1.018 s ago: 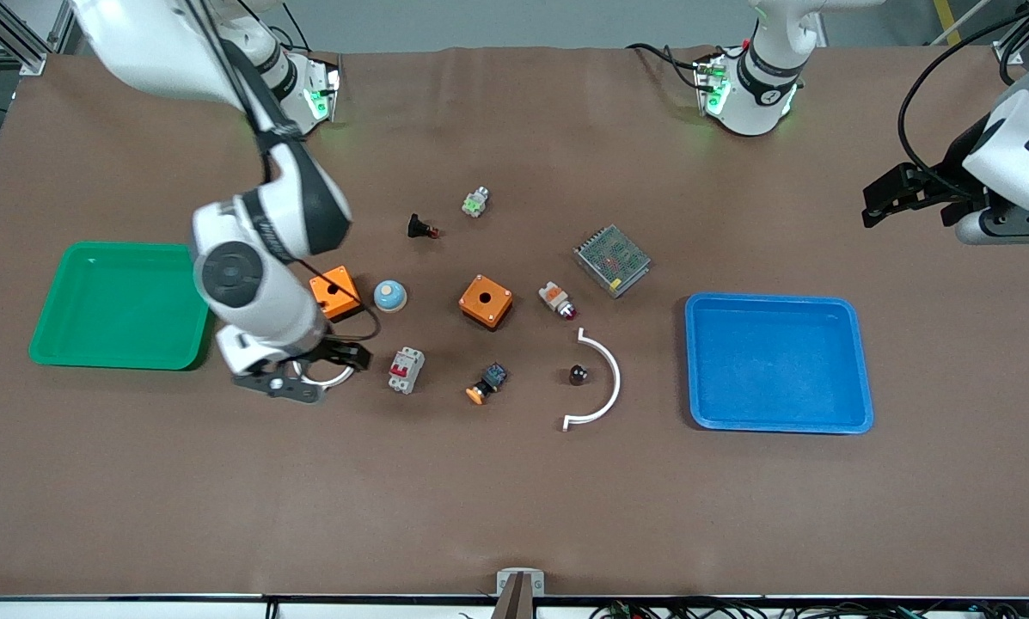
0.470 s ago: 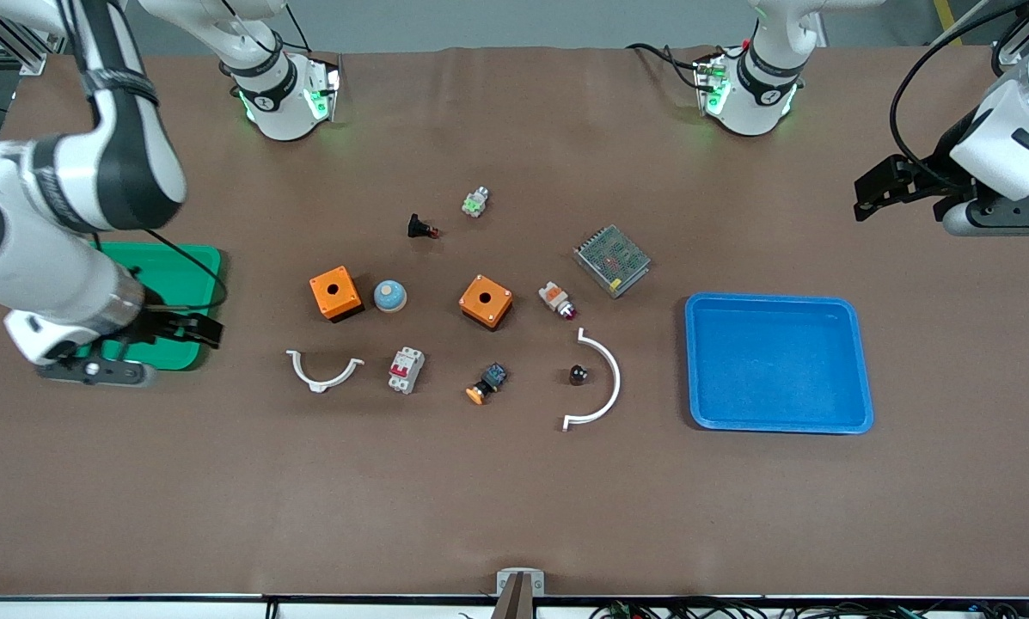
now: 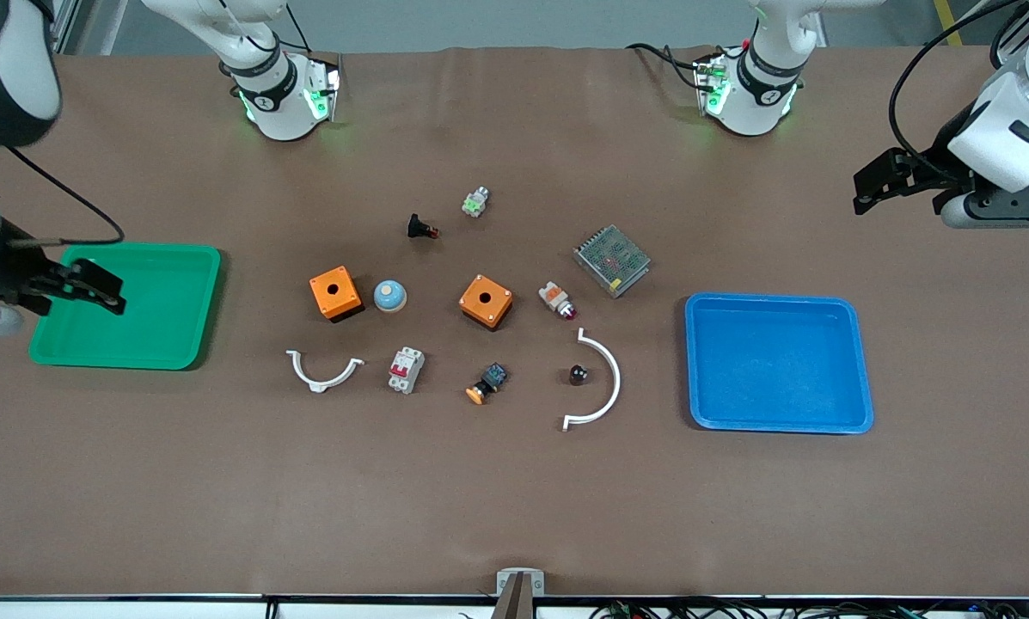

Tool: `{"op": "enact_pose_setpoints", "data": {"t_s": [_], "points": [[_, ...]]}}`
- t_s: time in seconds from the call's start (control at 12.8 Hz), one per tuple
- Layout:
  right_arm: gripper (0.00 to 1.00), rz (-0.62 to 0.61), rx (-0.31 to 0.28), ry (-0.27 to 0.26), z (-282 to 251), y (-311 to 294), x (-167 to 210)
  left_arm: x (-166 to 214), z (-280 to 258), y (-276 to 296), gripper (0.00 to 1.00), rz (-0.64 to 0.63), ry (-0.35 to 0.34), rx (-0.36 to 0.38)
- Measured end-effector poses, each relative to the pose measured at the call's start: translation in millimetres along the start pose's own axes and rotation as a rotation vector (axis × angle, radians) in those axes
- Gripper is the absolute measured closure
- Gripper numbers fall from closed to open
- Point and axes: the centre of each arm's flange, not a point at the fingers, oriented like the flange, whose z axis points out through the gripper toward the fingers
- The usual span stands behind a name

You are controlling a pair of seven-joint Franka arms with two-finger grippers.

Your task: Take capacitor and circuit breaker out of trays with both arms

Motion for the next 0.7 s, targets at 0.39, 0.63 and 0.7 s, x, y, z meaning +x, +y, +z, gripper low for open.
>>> {"op": "enact_pose_setpoints", "data": {"t_s": [0.39,0.63,0.7], "points": [[0.0,-0.084,0.011,-0.053,-3,-20,-7,0,0,0,0.0,0.0,0.001,0.0],[0.0,-0.112,0.013,-0.048,-6,-37,-7,0,0,0,0.0,0.0,0.001,0.0],[0.0,-0.113,0.013,-0.045,-8,-38,-8,0,0,0,0.0,0.0,0.001,0.0]]}}
